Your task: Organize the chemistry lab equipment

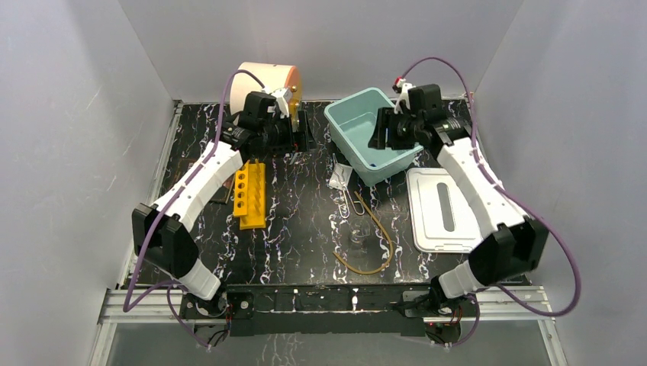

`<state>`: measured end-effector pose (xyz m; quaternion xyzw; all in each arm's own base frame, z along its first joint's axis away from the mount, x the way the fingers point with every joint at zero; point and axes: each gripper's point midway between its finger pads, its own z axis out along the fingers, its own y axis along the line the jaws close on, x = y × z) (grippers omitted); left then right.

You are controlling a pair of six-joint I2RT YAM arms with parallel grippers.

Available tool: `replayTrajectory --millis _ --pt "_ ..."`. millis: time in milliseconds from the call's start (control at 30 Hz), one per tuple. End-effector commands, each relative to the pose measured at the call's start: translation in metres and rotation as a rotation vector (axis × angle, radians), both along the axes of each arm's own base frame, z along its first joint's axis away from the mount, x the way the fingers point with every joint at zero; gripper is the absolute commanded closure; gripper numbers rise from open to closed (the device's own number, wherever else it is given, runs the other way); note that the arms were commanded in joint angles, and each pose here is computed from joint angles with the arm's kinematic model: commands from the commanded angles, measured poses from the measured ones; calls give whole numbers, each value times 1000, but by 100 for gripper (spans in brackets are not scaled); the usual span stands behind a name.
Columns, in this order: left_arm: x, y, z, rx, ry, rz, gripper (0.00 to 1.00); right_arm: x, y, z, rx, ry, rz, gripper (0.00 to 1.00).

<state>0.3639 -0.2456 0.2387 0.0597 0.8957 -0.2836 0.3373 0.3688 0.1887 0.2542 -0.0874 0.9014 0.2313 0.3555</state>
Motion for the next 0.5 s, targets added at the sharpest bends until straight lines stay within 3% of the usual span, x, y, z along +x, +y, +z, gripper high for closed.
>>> replayTrajectory --millis 0,167,367,467 --pt "-12 0 19 -43 -30 -19 11 -49 3 -12 -30 27 43 34" --pt "-9 6 22 -12 -65 0 10 -120 49 -20 -106 -39 225 25" --pt "-2 21 23 43 -96 70 10 -155 44 -65 -159 56 159 23" --pt "4 36 20 96 -99 151 10 -169 37 -88 -252 90 130 15"
